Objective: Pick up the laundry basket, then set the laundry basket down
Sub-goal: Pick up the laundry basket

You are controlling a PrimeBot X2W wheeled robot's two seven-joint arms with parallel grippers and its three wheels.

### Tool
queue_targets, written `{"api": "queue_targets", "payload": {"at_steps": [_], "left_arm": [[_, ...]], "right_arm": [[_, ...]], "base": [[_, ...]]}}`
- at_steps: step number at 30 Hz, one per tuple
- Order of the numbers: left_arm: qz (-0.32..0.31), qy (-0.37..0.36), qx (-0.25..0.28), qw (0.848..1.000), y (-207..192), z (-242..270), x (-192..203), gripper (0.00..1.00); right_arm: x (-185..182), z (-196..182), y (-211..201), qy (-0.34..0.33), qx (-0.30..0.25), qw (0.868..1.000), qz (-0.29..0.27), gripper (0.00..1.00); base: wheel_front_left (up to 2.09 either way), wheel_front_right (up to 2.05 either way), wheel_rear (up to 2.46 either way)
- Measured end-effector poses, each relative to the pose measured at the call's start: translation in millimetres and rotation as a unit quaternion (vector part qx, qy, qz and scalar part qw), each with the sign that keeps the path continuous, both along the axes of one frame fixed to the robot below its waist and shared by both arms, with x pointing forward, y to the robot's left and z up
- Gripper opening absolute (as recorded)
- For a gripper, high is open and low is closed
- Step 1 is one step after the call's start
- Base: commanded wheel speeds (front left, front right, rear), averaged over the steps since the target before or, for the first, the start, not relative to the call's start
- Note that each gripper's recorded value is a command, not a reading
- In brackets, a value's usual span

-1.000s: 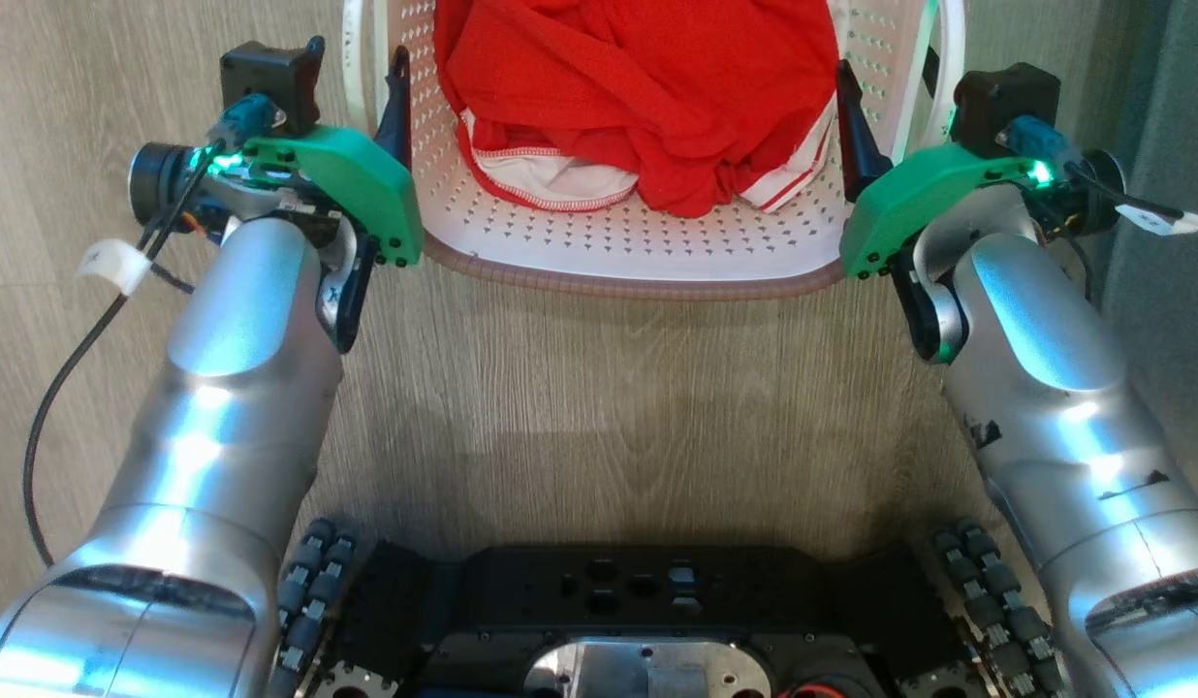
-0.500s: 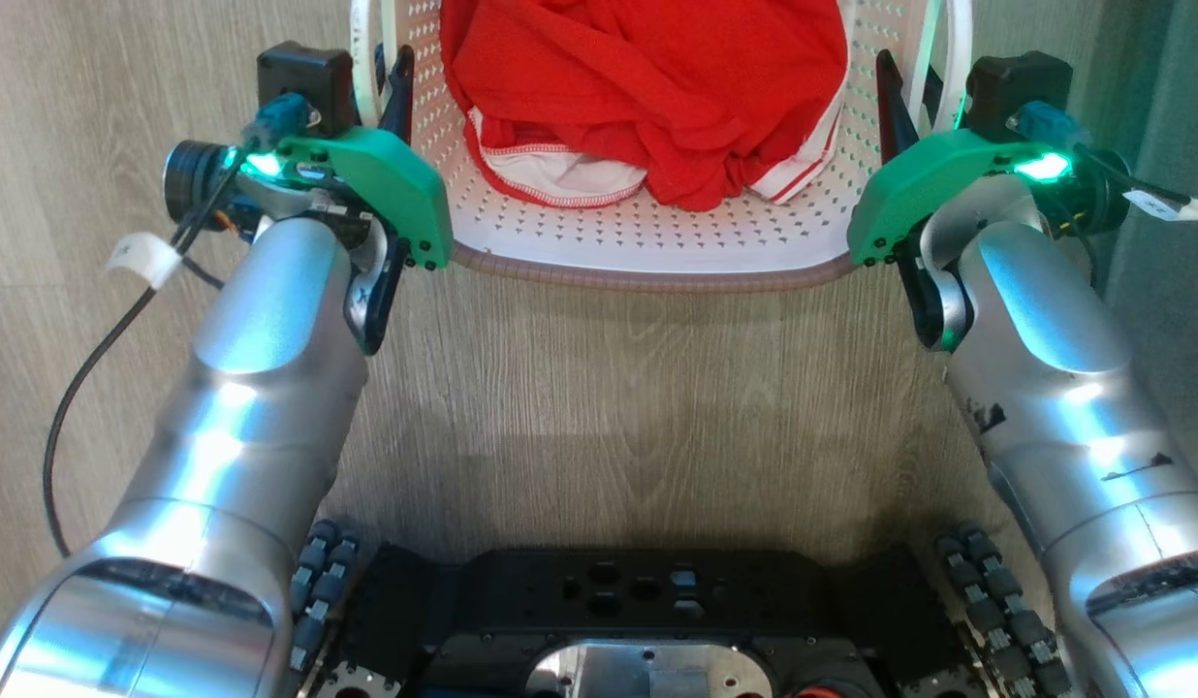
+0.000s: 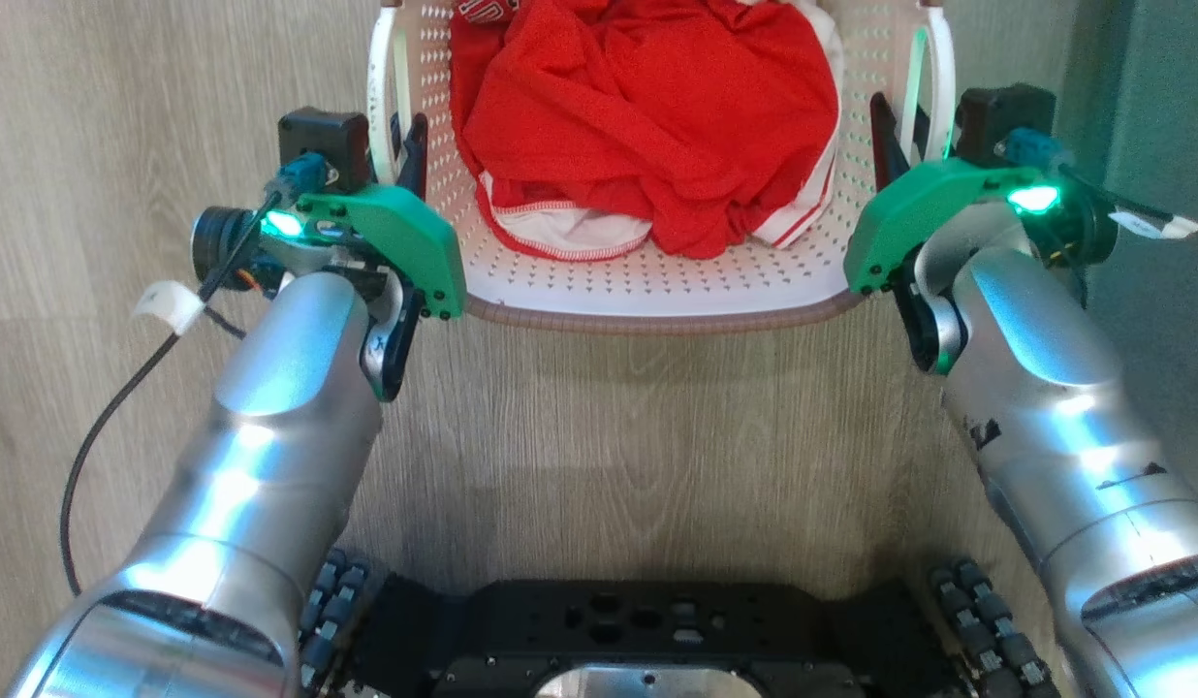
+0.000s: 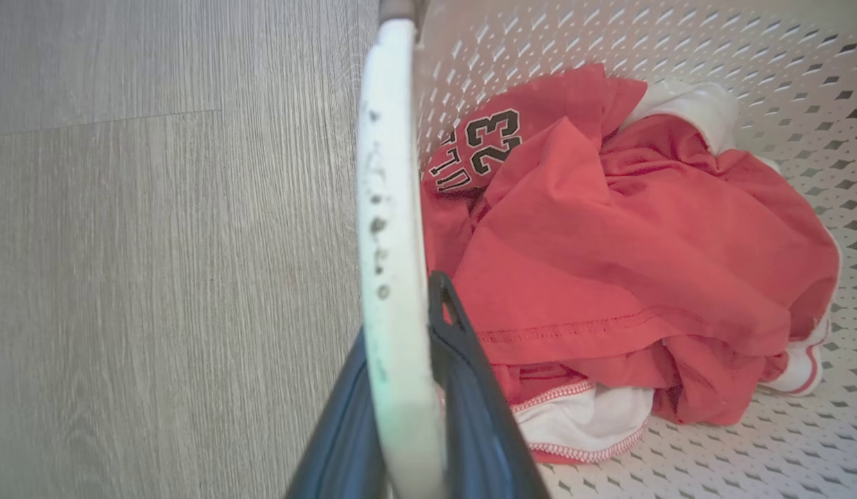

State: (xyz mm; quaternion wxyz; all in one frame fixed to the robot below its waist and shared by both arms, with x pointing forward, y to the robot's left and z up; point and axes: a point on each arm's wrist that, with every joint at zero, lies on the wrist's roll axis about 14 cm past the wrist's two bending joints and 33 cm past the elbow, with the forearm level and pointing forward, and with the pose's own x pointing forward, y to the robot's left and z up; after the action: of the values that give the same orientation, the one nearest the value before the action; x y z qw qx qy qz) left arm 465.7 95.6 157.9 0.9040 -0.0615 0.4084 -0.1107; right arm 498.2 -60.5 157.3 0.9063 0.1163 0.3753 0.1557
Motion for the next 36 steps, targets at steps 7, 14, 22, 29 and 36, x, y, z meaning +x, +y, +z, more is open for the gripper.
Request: {"api": "queue_targets", "payload": {"at_steps": [7, 14, 22, 29, 36], "left_arm": [[0.003, 0.001, -0.002, 1.0, -2, 19, -13, 0.0], [0.009, 0.011, -0.008, 1.0, -3, 37, -35, 0.0], [0.018, 0.05, -0.02, 0.998, -3, 56, -87, 0.0], [0.012, 0.064, -0.024, 0.998, -6, 78, -113, 0.0], [0.011, 0.076, -0.022, 0.997, -5, 96, -142, 0.0]], "right_arm": [[-11, 21, -2, 0.004, -0.002, 1.0, 0.002, 0.0], [-33, 39, -5, 0.018, -0.005, 1.0, 0.005, 0.0], [-79, 63, -7, 0.06, -0.007, 0.998, 0.002, 0.0], [-111, 85, -9, 0.085, -0.006, 0.996, -0.001, 0.0], [-137, 106, -8, 0.096, -0.008, 0.995, 0.01, 0.0]], "base": [[0.0, 0.0, 0.0], [0.0, 0.0, 0.0], [0.0, 0.0, 0.0], [0.0, 0.0, 0.0], [0.0, 0.0, 0.0]]}}
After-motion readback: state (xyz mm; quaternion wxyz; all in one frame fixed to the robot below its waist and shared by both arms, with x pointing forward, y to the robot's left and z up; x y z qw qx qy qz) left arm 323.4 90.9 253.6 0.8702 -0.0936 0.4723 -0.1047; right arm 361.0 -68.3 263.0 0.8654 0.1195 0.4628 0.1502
